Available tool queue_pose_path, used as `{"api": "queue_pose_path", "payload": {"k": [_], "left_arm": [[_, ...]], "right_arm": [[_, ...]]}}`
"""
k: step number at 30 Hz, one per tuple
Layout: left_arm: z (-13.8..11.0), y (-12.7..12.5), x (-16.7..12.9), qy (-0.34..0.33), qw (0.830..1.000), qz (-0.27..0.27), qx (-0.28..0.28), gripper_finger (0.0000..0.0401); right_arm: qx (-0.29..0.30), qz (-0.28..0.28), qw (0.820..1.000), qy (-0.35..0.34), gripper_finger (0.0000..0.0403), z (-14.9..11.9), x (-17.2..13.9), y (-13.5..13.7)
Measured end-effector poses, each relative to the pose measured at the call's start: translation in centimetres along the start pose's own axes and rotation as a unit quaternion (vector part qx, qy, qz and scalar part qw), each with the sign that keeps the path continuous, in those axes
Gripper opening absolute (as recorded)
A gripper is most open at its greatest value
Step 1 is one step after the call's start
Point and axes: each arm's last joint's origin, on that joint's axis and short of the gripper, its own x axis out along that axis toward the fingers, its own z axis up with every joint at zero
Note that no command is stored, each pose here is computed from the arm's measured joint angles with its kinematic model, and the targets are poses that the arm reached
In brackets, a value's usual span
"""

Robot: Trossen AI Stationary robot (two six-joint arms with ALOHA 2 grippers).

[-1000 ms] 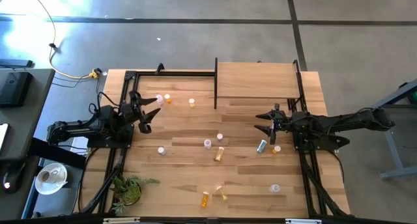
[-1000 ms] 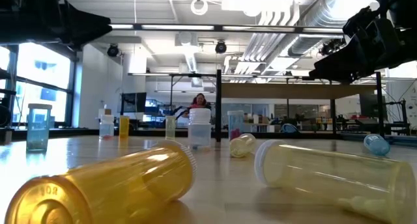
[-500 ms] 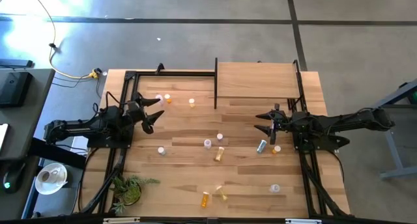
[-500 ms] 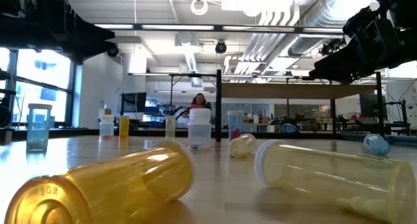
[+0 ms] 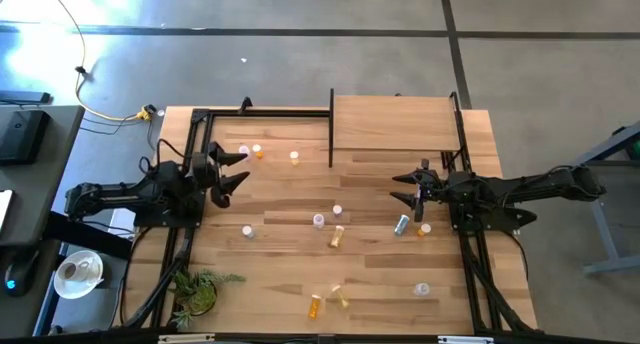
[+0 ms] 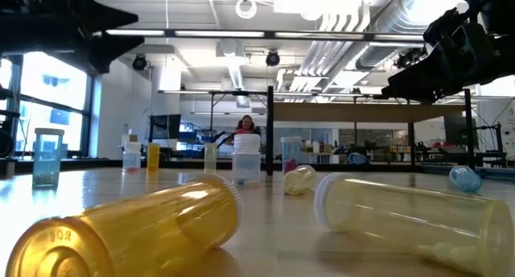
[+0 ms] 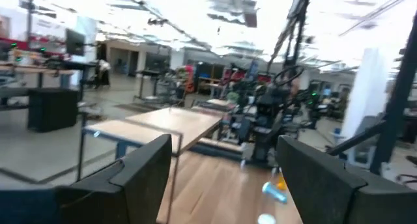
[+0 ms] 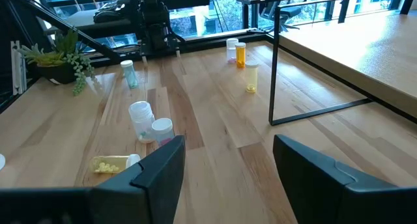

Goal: Pick and place medicine bottles onto shelf by color
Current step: Put the middle transparent pill bottle on the shelf

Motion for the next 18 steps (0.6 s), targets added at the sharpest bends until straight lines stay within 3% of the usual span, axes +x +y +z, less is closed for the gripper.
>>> {"api": "queue_pose_path", "payload": {"k": [9,18], "left_arm": [[3.2,-0.9,2.7,0.036,0.998,-0.01,0.043,0.0269],[3.7,-2.7,6.9,0.12,0.986,-0.104,0.046,0.0269]], "right_arm": [[0.0,0.0,1.0,0.0,0.0224,0.0,0.0,0.0],[0.0,0.0,1.0,0.0,0.0224,0.0,0.0,0.0]]}}
